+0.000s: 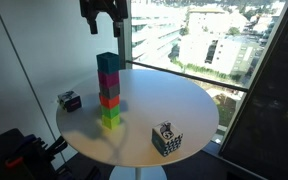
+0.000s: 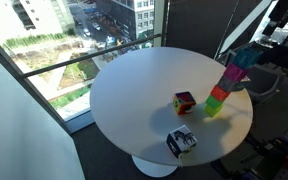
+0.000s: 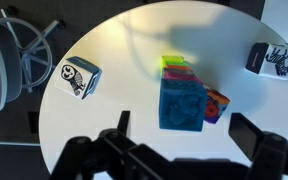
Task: Put the blue block on top of the pink block
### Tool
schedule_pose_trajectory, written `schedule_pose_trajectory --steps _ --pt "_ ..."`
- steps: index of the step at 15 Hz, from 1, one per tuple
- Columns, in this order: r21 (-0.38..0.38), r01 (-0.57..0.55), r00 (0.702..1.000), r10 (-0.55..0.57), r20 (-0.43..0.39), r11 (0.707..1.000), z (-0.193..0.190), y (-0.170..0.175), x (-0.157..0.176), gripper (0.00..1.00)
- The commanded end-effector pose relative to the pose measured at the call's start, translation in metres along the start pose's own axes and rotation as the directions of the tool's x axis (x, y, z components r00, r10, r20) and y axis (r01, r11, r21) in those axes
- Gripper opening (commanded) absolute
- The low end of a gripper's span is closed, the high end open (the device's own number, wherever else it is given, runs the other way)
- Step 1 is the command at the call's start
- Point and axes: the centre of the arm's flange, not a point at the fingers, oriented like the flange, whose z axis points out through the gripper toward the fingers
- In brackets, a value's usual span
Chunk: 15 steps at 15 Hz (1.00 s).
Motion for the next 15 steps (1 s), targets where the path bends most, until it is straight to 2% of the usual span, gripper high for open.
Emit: schedule_pose_trajectory --steps 1,6,15 --pt "-0.009 0.0 0.999 0.001 0.041 1.0 -0.018 0.015 -0.014 1.0" --pt "0.026 -0.032 0.994 0.029 0.105 0.999 -0.027 0.022 -0.031 1.0" --pt "0.039 -0.045 0.998 0.043 0.054 0.998 -0.055 0.019 -0.071 1.0"
